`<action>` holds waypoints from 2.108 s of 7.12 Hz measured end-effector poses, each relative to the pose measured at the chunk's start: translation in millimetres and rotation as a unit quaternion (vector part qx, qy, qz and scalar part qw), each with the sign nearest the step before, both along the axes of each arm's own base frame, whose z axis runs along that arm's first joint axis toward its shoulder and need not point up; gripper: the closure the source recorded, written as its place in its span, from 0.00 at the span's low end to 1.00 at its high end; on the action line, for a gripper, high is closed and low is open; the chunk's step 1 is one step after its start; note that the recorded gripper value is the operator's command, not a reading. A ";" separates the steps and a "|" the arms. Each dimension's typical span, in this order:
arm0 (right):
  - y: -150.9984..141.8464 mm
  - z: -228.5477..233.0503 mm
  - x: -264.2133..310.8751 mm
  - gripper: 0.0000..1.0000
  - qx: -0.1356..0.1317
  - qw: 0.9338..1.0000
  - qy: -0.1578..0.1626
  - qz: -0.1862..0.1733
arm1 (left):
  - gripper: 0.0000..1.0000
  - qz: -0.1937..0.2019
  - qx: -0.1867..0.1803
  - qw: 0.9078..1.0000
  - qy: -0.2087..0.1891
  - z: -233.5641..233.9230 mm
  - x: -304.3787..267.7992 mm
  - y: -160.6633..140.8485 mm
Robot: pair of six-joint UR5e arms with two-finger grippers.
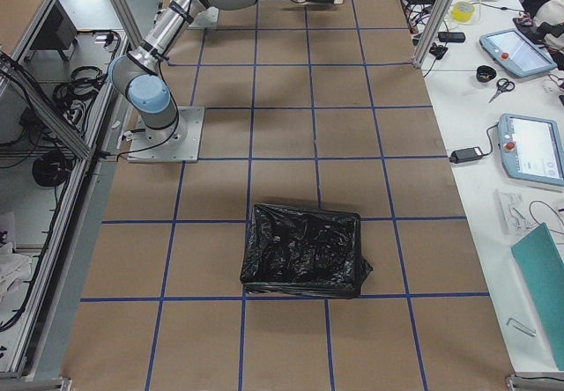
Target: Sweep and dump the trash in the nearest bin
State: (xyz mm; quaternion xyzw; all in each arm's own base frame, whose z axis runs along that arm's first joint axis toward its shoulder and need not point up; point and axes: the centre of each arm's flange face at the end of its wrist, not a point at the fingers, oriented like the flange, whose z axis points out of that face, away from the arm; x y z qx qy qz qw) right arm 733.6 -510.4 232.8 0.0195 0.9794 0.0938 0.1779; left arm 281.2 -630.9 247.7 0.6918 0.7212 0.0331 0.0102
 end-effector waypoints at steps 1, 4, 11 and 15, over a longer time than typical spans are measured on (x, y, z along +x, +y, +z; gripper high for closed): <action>0.5 -9.3 5.4 1.00 -0.002 1.000 -0.003 0.002 | 1.00 0.000 0.000 1.000 0.000 0.0 0.0 0.0; 4.4 11.3 19.5 1.00 -0.010 0.999 -0.046 0.004 | 1.00 0.000 0.000 1.000 0.000 0.0 0.0 0.0; 4.0 75.0 -41.2 1.00 -0.009 1.000 0.024 0.016 | 1.00 -0.002 -0.004 1.000 0.007 3.8 -2.0 0.2; -17.4 61.5 -162.3 1.00 0.026 0.989 0.144 -0.001 | 1.00 0.042 -0.028 0.994 0.093 23.8 -17.3 4.9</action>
